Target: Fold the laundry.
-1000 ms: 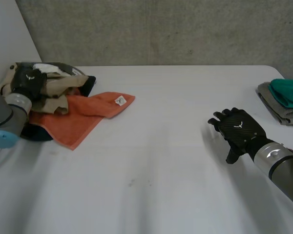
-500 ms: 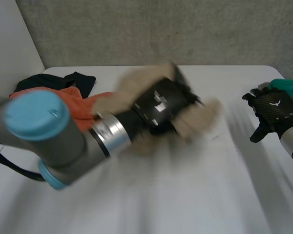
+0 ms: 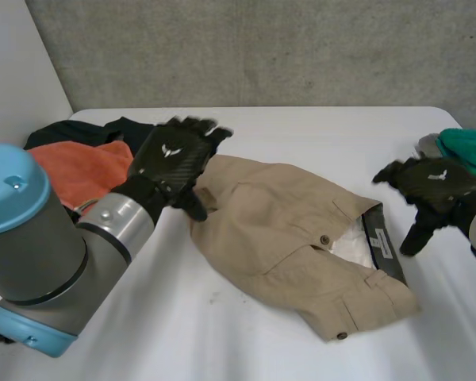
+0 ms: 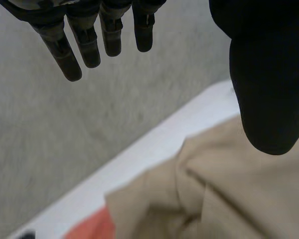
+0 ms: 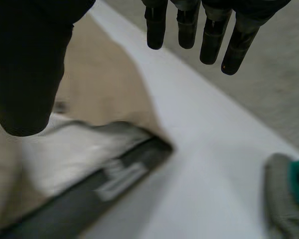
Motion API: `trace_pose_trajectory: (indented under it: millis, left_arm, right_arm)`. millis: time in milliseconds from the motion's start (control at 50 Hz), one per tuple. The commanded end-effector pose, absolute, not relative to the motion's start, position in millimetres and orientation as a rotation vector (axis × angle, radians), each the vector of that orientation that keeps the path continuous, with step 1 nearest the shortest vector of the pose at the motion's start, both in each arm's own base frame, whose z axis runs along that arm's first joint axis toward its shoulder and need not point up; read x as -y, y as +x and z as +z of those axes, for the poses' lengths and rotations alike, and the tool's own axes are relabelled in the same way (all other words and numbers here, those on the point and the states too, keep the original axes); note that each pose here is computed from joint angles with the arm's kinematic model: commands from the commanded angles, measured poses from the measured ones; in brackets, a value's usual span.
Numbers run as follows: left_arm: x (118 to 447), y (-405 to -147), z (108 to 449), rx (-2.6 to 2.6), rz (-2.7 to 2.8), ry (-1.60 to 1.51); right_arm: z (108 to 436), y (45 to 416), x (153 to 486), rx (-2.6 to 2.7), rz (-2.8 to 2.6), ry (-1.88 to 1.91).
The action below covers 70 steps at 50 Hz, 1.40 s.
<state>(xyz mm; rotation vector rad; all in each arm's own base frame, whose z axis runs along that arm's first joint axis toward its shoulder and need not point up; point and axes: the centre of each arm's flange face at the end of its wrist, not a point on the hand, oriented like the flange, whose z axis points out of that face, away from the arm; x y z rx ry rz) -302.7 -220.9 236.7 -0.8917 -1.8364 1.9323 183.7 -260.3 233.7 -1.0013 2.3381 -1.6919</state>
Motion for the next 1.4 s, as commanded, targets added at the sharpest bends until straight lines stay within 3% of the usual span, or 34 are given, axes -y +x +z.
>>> trace_pose_trajectory:
  millis: [20,220,360,520,560,760,880,980,1040,1140,1240,1360,1400]
  left_arm:
    - [256.8,-296.3,182.7,2.029,1.838,-0.957]
    - [279.6,-303.4,119.7,2.118,1.69,-1.311]
    - [276.0,-308.1,113.3,2.112,1.657,-1.328]
    - [268.7,-320.0,121.4,2.071,1.682,-1.331]
    - [266.3,-320.8,133.0,2.052,1.703,-1.319]
    - [221.8,-300.6,314.2,1.653,2.144,-1.016]
    - [199.8,-290.5,355.9,1.521,2.209,-0.915]
    - [206.3,-294.3,343.7,1.564,2.177,-0.921]
    - [225.2,-304.7,307.7,1.674,2.085,-0.964]
    - [261.9,-320.2,252.6,1.819,1.969,-1.013]
    - [291.3,-333.9,200.5,1.921,1.901,-1.1]
    - [287.1,-338.1,205.3,1.888,1.947,-1.18]
    - [279.8,-331.6,233.3,1.849,2.023,-1.154]
  right_arm:
    - [232.6,214.9,223.6,-2.308,-1.44,-1.038]
    - [196.3,242.1,210.9,-2.342,-1.179,-0.918]
    - [178.6,254.9,208.1,-2.387,-1.217,-0.99]
    - [193.3,254.1,231.4,-2.349,-1.527,-0.958]
    - [204.6,252.8,230.9,-2.319,-1.586,-0.987]
    - [317.3,241.6,219.5,-2.019,-2.125,-1.155]
    - [346.9,235.1,207.8,-1.996,-2.164,-1.185]
    - [336.8,237.6,209.1,-2.046,-2.07,-1.238]
    - [316.1,246.8,219.5,-2.063,-1.987,-1.266]
    - [250.5,265.3,258.5,-2.152,-1.821,-1.28]
    - [221.7,281.1,274.7,-2.168,-1.785,-1.217]
    - [244.9,282.7,287.4,-2.152,-1.918,-1.019]
    - [259.1,281.7,284.0,-2.112,-1.946,-0.984]
